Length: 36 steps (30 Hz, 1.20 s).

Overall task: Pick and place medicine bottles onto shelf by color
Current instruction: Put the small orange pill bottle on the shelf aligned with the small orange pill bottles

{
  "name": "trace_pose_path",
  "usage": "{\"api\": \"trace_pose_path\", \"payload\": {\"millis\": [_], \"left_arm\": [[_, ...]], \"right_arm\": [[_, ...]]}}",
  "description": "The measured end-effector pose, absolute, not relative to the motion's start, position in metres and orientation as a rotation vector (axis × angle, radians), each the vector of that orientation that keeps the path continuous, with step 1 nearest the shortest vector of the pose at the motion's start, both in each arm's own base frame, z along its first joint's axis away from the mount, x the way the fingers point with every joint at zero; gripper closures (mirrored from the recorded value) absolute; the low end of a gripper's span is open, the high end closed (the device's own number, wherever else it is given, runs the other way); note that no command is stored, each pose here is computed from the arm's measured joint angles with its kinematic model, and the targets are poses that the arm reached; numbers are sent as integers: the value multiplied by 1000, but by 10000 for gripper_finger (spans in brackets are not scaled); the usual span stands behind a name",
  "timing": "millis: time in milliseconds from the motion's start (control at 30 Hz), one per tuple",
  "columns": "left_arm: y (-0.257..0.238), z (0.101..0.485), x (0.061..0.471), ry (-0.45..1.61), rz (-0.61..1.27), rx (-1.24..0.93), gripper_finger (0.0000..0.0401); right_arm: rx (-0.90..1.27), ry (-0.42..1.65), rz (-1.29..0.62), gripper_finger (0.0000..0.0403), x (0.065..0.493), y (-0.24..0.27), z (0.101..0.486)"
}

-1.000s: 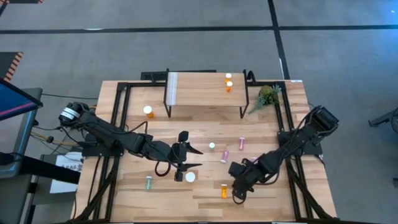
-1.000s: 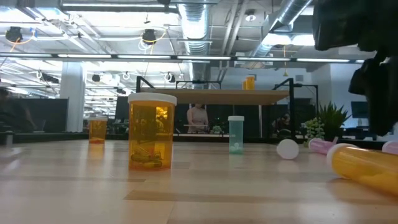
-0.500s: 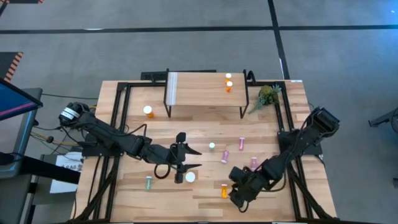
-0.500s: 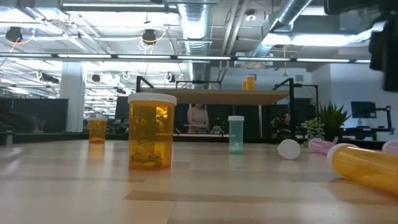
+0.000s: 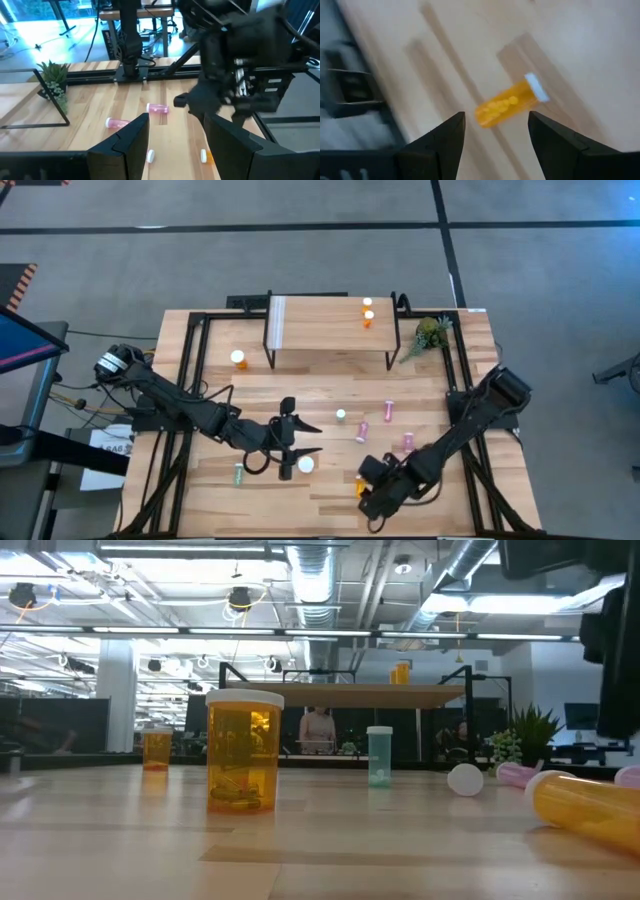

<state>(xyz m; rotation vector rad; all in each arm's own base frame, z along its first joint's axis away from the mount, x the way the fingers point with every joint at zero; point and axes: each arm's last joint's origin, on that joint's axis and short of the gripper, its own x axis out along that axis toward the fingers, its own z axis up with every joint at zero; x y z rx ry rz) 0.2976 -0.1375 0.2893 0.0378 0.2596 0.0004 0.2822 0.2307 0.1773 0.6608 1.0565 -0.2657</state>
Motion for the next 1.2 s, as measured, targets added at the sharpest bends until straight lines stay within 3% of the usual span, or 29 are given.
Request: {"api": "trace_pose_path", "payload": {"millis": [333, 567, 900, 1033, 1200], "left_arm": [[-140, 289, 296, 264, -9, 12, 221], [-158, 301, 292, 153, -198, 29, 221], [-161, 303, 290, 128, -172, 53, 221], [-161, 302, 290, 134, -172, 57, 221], [-161, 301, 290, 151, -171, 64, 221]], "right_arm": [[696, 1078, -417, 183, 296, 240, 179], [710, 1059, -468, 197, 299, 245, 162], [721, 1137, -511, 200, 300, 250, 137], [670, 1149, -473, 204, 300, 249, 138], [448, 1231, -315, 208, 298, 246, 139]]}}
